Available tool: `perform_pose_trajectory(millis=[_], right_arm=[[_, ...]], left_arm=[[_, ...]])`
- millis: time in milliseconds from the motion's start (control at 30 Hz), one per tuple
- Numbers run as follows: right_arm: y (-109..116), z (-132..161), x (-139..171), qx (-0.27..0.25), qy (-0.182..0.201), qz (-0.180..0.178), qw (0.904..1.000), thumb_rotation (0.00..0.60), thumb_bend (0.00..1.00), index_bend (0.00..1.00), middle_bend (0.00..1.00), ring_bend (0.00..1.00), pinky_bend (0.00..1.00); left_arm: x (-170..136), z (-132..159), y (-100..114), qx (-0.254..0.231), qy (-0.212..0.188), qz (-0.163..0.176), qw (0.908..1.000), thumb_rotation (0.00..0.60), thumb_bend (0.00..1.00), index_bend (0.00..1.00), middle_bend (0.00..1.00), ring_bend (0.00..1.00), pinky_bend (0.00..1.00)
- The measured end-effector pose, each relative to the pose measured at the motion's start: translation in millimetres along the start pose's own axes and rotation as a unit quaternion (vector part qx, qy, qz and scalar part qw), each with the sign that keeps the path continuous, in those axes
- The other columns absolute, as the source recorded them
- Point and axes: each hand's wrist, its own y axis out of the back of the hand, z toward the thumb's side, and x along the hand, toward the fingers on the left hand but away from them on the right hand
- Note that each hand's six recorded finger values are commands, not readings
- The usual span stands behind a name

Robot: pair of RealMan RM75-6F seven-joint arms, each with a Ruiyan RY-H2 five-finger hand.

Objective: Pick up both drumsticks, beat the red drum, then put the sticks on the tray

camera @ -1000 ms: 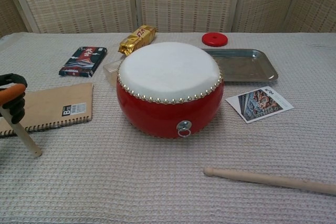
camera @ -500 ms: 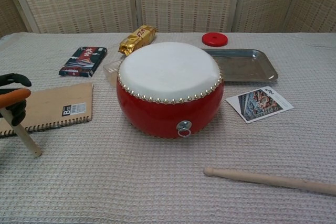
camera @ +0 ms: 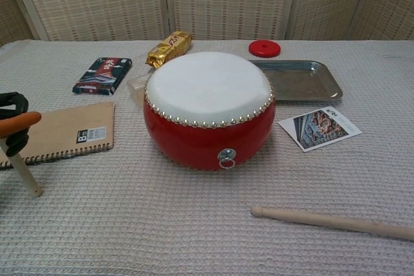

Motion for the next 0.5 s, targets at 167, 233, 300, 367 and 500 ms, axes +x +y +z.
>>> perform_pose_trajectory(millis=[167,233,300,367,500], right_arm=[[1,-1,1,-0.001,-0.001,-0.002,1.0,0.6,0.12,0.15,0.18,0.03,0.12],[1,-1,1,-0.001,-0.001,-0.002,1.0,0.6,0.12,0.15,0.18,0.03,0.13],[2,-1,1,-0.001,-0.001,-0.003,1.0,0.6,0.12,0.15,0.18,0.03,0.13],[2,-1,2,0.0,-0.002,-0.004,1.0,0.6,0.12,0.15,0.18,0.03,0.13],[2,0,2,-0.001,-0.002,-0.003,1.0,0.6,0.12,0.15,0.18,0.03,0.13]], left_arm=[[-2,-2,-3,0.019,-0.007,0.002,0.9998,0.6,0.25,0.76,0.93,0.84,0.86],[-3,-4,-4,0.022,-0.007,0.0,0.9997,0.6,0.25,0.77,0.94,0.85,0.87],[-5,-7,-5,0.026,-0.006,-0.003,0.9996,0.6,0.25,0.77,0.94,0.85,0.88],[-6,-11,-6,0.031,-0.004,-0.007,0.9995,0.6,0.25,0.77,0.94,0.85,0.88],[-8,-18,-6,0.04,-0.002,-0.011,0.9991,0.6,0.25,0.78,0.94,0.85,0.87]])
